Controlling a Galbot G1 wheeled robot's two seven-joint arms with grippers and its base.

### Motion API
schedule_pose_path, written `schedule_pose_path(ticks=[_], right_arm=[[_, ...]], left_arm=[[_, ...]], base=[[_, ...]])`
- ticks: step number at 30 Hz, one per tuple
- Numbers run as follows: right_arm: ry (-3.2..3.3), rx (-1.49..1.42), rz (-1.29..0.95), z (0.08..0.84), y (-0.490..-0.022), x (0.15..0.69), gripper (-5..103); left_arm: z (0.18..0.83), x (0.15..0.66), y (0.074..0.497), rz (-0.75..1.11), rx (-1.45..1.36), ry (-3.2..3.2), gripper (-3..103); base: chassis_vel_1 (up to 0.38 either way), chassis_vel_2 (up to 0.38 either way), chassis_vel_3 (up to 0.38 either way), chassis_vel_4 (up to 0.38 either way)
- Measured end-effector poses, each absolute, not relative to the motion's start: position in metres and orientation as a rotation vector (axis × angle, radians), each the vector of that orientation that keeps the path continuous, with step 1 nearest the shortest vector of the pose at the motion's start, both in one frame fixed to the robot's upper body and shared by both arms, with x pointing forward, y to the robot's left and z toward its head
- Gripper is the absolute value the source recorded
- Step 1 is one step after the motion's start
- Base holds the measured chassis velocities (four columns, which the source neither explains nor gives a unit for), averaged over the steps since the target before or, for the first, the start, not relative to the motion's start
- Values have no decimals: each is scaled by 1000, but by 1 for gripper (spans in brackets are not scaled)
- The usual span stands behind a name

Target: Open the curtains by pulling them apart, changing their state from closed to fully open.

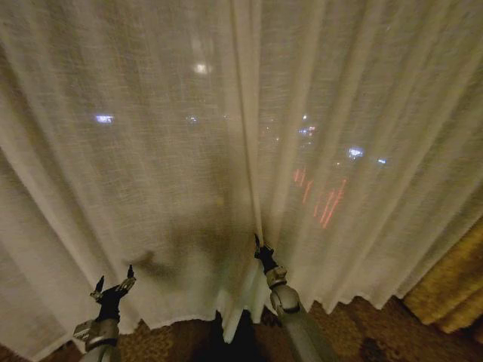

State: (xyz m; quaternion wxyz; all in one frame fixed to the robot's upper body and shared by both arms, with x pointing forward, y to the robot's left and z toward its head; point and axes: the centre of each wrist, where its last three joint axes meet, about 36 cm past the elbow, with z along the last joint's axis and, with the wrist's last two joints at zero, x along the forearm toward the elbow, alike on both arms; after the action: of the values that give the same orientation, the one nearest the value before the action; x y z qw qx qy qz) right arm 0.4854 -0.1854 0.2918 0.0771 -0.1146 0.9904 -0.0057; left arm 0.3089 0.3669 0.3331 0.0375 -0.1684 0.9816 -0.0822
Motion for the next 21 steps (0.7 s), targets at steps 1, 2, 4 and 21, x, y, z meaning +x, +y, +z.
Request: schedule_pose_path(ticks=[1, 2, 4, 21], right_arm=[[2967, -343, -16, 292, -185, 485, 0], [2968, -343, -14, 291, -185, 485, 0], [2968, -343, -12, 291, -185, 485, 0], [2968, -349, -9, 289, -184, 485, 0]], left_arm=[[333, 309, 367, -252, -517, 3012, 100], [333, 309, 367, -252, -517, 3012, 100], [333, 309, 367, -252, -517, 3012, 100], [333, 309, 367, -252, -517, 3012, 100]], base=[[-320, -356, 328, 334], [-334, -354, 327, 325], [-359, -363, 348, 321], [-356, -353, 361, 354]])
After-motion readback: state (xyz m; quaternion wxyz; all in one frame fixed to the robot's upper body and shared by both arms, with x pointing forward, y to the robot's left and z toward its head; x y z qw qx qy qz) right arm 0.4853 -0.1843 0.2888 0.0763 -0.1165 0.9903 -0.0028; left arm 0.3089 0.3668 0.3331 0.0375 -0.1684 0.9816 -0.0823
